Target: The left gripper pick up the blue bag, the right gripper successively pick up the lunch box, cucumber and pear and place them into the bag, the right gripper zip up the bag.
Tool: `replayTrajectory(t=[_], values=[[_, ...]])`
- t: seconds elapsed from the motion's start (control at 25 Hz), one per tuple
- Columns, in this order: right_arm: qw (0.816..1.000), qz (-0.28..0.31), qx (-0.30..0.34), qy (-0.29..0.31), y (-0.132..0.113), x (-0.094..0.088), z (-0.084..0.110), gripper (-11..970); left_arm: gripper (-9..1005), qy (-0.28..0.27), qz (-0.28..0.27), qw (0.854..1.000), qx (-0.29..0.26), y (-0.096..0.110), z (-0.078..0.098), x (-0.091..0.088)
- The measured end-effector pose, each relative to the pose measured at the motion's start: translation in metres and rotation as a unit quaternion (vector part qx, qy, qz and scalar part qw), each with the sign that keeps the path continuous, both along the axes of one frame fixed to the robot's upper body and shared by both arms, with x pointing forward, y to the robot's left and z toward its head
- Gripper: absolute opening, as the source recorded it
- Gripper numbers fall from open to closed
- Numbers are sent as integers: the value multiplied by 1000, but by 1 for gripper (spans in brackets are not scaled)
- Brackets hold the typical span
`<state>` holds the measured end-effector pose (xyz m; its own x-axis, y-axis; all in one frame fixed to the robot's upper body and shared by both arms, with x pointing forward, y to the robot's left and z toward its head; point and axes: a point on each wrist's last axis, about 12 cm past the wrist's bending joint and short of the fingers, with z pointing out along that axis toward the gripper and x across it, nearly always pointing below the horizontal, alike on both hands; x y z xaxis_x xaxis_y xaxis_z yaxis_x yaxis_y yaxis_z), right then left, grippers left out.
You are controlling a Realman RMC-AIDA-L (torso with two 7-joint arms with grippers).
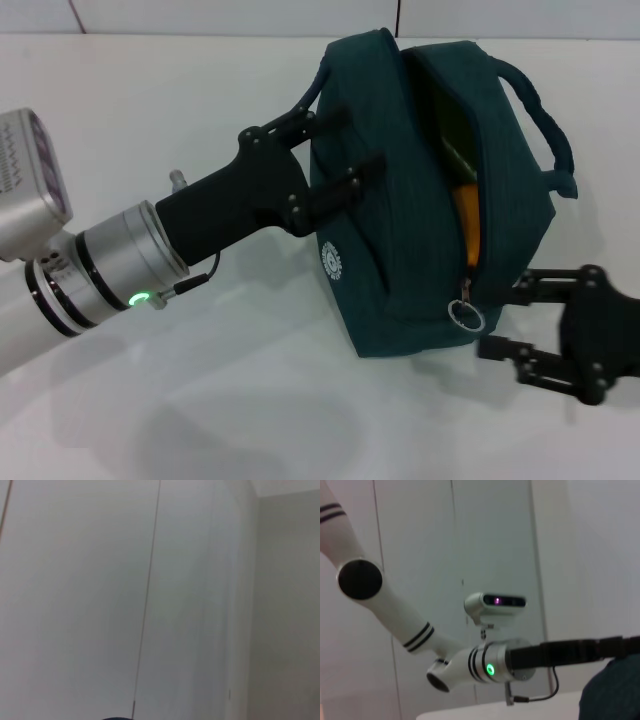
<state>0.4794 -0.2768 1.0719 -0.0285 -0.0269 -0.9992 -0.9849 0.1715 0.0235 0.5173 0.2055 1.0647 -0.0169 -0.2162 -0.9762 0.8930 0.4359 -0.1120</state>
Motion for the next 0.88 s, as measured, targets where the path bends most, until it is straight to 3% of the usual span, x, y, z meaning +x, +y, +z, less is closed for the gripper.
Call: replayTrajectory(t=[0.2, 0.4, 0.88], values=[[1000, 9, -23, 14, 24, 16, -3, 447, 642, 1, -5, 1000, 1, -1, -1, -2], [999, 21, -26, 11, 36, 19, -3, 445, 642, 0, -7, 1000, 1, -1, -1, -2], [992, -87, 77, -57, 28, 21, 4, 441, 641, -7, -8, 1000, 4, -2, 0, -1]])
